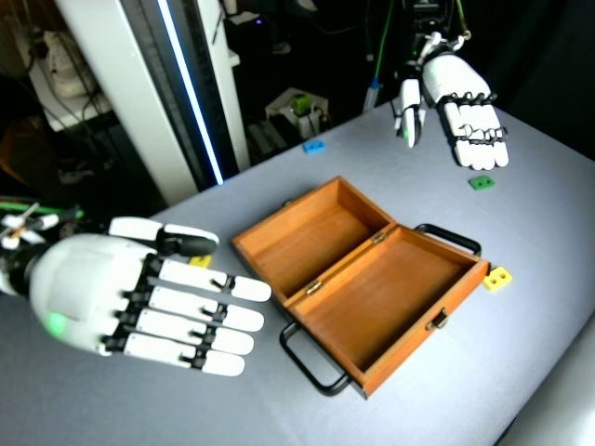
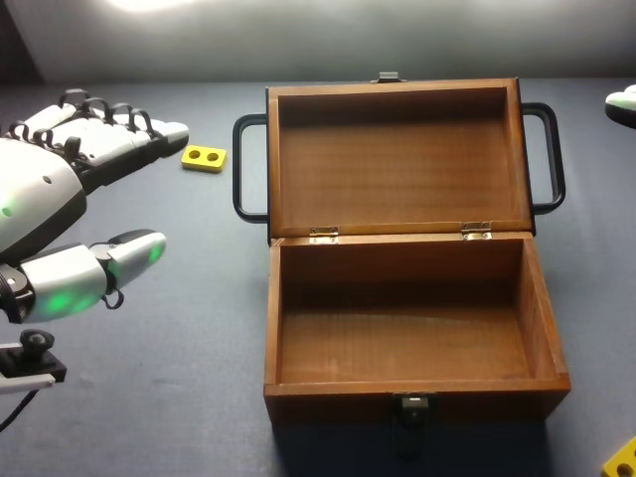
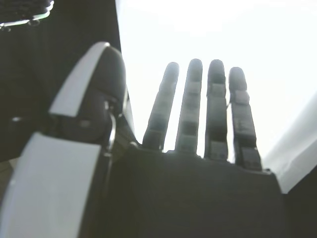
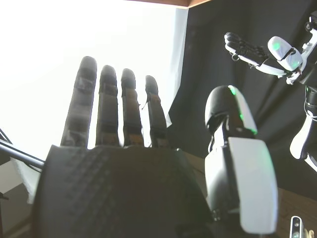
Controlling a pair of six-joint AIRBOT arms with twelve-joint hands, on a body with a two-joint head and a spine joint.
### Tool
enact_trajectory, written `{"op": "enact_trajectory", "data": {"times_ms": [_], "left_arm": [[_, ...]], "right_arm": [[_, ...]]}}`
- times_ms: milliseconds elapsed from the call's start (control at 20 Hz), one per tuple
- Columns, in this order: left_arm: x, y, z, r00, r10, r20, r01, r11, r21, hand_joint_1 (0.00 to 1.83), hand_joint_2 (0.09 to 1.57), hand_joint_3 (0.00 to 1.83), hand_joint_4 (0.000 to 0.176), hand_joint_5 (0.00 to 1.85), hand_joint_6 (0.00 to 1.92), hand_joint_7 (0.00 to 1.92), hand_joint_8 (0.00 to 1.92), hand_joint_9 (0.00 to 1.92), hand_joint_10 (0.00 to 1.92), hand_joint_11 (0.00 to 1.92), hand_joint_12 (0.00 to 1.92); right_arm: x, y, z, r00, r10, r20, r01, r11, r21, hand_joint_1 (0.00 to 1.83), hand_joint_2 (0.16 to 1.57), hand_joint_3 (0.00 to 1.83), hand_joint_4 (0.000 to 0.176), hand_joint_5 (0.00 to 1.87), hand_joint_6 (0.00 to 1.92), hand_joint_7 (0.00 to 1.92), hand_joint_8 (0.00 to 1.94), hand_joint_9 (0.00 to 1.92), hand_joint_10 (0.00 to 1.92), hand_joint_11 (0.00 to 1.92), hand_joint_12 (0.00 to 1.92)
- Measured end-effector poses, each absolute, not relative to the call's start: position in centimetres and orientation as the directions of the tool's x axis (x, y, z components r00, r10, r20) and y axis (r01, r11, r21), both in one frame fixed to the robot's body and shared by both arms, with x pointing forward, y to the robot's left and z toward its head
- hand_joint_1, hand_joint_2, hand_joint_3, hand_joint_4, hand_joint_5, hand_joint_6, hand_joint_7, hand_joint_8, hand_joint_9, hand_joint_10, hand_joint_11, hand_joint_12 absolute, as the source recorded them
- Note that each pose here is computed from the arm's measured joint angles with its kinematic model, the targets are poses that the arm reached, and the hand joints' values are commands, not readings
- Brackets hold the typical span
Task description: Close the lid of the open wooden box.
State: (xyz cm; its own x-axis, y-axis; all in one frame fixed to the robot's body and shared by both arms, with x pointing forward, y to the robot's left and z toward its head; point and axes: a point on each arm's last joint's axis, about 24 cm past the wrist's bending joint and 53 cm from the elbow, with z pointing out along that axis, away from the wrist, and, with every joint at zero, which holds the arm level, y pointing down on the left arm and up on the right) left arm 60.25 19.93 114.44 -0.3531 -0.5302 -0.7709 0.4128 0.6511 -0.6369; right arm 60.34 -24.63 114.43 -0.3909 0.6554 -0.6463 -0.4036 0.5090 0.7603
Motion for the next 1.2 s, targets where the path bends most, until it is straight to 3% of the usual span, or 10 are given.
{"op": "enact_trajectory", "data": {"times_ms": [250,350,400,450,550,650,750,950,1100,1200], "left_arm": [[60.4,19.9,114.6,-0.348,-0.534,-0.77,0.416,0.648,-0.638,0.19,1.45,0.01,0.0,0.2,0.0,0.22,0.01,0.19,0.0,0.0,0.56],[61.0,19.5,114.6,-0.347,-0.537,-0.769,0.422,0.643,-0.639,0.19,1.48,0.01,0.0,0.18,0.01,0.18,0.01,0.16,0.01,0.0,0.41],[61.3,19.2,114.5,-0.351,-0.53,-0.772,0.425,0.644,-0.636,0.21,1.47,0.0,0.0,0.21,0.01,0.21,0.01,0.18,0.01,0.0,0.46],[61.6,19.3,114.3,-0.352,-0.527,-0.773,0.424,0.647,-0.634,0.16,1.48,0.0,0.0,0.2,0.01,0.2,0.0,0.18,0.01,0.0,0.42],[62.0,19.2,113.3,-0.374,-0.512,-0.773,0.404,0.66,-0.633,0.01,1.49,0.0,0.0,0.19,0.0,0.23,0.01,0.21,0.01,0.0,0.53],[62.5,19.4,112.6,-0.383,-0.503,-0.775,0.388,0.674,-0.629,0.0,1.44,0.0,0.0,0.19,0.0,0.23,0.0,0.2,0.0,0.0,0.5],[63.4,19.7,112.4,-0.382,-0.498,-0.779,0.376,0.686,-0.623,0.0,1.33,0.0,0.0,0.16,0.0,0.17,0.0,0.12,0.0,0.0,0.31],[65.1,19.4,110.7,-0.411,-0.481,-0.774,0.34,0.707,-0.62,0.0,1.31,0.0,0.0,0.17,0.0,0.19,0.0,0.16,0.0,0.01,0.4],[66.1,18.8,108.8,-0.454,-0.448,-0.77,0.31,0.731,-0.608,0.0,1.27,0.0,0.0,0.07,0.0,0.04,0.0,0.03,0.0,0.0,0.17],[66.6,18.7,108.1,-0.469,-0.432,-0.77,0.298,0.744,-0.598,0.0,1.23,0.0,0.0,0.06,0.0,0.02,0.0,0.04,0.01,0.04,0.18]], "right_arm": [[60.5,-24.7,114.6,-0.389,0.654,-0.649,-0.408,0.509,0.758,0.38,1.34,0.0,0.038,0.25,0.0,0.24,0.0,0.16,0.0,0.15,0.02],[60.5,-24.7,114.4,-0.393,0.647,-0.653,-0.406,0.515,0.755,0.42,1.35,0.0,0.01,0.27,0.01,0.26,0.01,0.17,0.0,0.16,0.02],[60.8,-24.6,114.1,-0.399,0.639,-0.658,-0.404,0.522,0.752,0.43,1.35,0.0,0.014,0.27,0.0,0.28,0.01,0.17,0.0,0.17,0.02],[61.1,-24.6,113.9,-0.399,0.638,-0.659,-0.398,0.527,0.751,0.43,1.35,0.0,0.002,0.27,0.01,0.28,0.01,0.16,0.0,0.16,0.02],[61.9,-25.0,112.9,-0.407,0.623,-0.667,-0.37,0.556,0.745,0.31,1.35,0.0,0.0,0.26,0.0,0.27,0.0,0.13,0.0,0.14,0.01],[62.7,-25.3,112.3,-0.409,0.618,-0.671,-0.35,0.573,0.741,0.23,1.37,0.01,0.0,0.25,0.0,0.25,0.0,0.12,0.0,0.13,0.0],[63.4,-25.6,111.4,-0.416,0.606,-0.678,-0.325,0.597,0.733,0.17,1.39,0.01,0.0,0.23,0.0,0.24,0.0,0.12,0.0,0.14,0.0],[64.6,-26.1,109.5,-0.447,0.585,-0.677,-0.273,0.632,0.726,0.11,1.4,0.01,0.0,0.24,0.0,0.21,0.0,0.09,0.0,0.13,0.0],[65.6,-25.5,108.9,-0.462,0.566,-0.683,-0.271,0.643,0.716,0.12,1.4,0.0,0.0,0.24,0.0,0.23,0.0,0.11,0.0,0.17,0.01],[66.0,-25.4,108.4,-0.468,0.561,-0.683,-0.261,0.651,0.713,0.11,1.41,0.01,0.0,0.23,0.0,0.22,0.0,0.1,0.0,0.16,0.01]]}}
